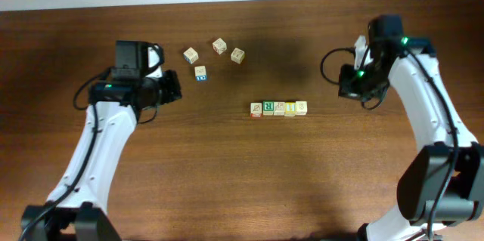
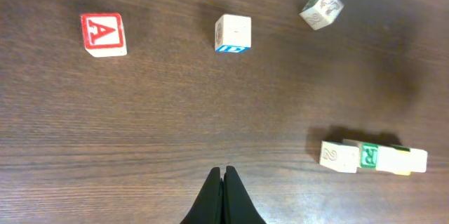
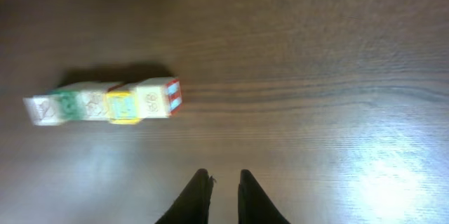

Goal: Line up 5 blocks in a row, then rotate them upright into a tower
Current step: 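Move the right gripper to the right end of the block row, then push the block row leftward with the right gripper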

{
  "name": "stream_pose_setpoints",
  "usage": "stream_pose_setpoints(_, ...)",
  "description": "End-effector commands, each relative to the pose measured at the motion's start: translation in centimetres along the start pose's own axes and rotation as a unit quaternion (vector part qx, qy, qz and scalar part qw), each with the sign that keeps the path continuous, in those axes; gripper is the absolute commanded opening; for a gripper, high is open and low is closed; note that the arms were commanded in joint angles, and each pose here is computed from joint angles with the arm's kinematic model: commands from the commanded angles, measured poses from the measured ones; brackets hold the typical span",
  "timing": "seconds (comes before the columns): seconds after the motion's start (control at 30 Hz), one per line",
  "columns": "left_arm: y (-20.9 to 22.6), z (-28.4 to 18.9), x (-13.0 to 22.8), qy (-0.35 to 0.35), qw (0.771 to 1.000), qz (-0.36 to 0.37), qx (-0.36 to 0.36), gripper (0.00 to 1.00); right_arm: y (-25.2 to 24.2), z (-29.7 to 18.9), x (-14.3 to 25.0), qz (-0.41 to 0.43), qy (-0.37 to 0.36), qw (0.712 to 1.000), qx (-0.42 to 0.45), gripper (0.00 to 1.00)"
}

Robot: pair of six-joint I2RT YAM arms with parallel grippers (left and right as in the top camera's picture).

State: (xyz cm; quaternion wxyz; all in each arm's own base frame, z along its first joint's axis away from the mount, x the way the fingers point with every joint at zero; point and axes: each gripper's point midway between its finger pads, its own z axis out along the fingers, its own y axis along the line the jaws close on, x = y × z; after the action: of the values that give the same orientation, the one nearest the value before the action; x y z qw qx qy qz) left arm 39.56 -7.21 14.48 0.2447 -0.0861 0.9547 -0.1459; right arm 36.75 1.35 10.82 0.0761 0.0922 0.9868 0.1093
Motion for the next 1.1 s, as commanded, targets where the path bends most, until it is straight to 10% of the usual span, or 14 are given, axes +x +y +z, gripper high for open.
stream_pose_setpoints(0.0,0.0,2.0,0.4,0.01,0.999,-0.018,-0.031,0.0,-0.4,3.0,1.8,0.034,0.014,0.999,-0.012,0.08)
stream_pose_setpoints(1.07,-0.2,3.7,0.2,0.008,0.999,-0.034,-0.031,0.0,7.7,12.9,1.7,-0.027,0.028,0.988,-0.148,0.04)
